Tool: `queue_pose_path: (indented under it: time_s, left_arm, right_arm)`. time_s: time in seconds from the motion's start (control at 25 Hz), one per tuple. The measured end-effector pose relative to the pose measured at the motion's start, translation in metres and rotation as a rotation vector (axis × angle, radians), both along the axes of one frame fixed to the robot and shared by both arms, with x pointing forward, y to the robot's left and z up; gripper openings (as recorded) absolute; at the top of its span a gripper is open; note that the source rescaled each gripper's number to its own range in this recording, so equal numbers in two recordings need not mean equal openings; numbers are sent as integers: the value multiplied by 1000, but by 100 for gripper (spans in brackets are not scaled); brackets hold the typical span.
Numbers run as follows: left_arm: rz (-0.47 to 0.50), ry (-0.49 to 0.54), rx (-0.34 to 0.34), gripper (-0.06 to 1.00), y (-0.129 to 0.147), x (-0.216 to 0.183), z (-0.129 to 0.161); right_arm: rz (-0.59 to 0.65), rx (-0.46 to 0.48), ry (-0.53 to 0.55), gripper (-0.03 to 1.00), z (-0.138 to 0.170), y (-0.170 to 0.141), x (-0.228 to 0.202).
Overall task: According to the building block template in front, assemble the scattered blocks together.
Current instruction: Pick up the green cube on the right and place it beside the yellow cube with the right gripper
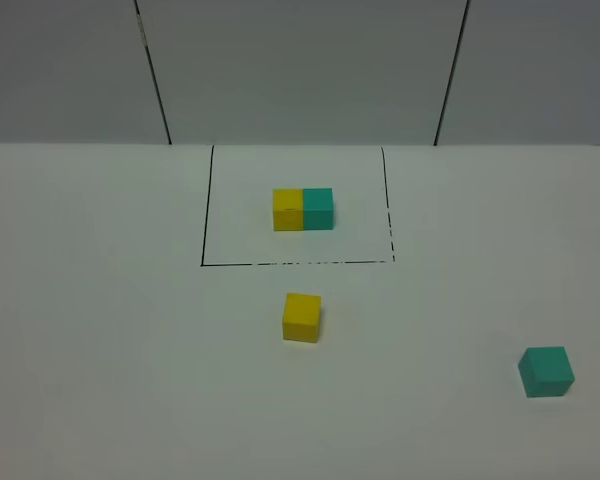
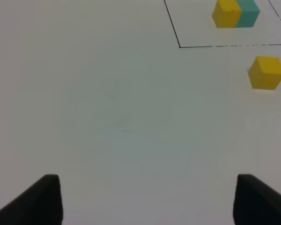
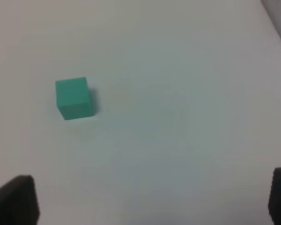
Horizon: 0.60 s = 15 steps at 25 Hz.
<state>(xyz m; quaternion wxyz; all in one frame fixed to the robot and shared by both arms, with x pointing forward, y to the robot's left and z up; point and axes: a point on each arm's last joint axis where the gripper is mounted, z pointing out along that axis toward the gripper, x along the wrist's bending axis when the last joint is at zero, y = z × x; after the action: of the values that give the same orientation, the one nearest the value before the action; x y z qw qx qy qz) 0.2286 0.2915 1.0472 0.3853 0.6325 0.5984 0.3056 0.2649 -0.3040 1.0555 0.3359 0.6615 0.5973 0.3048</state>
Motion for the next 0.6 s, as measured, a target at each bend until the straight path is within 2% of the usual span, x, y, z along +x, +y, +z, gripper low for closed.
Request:
queue_pose_path:
  time_s: [0.28, 0.48, 0.6]
  left_arm:
    - [0, 0, 0, 66, 0, 0, 0]
    - [0, 0, -1, 66, 0, 0, 0]
    - [0, 0, -1, 66, 0, 0, 0]
  right_arm:
    - [103, -3, 170, 100, 7, 4, 75]
    - [125, 60, 309, 100, -11, 6, 137]
    - [126, 110, 437, 100, -32, 7, 172]
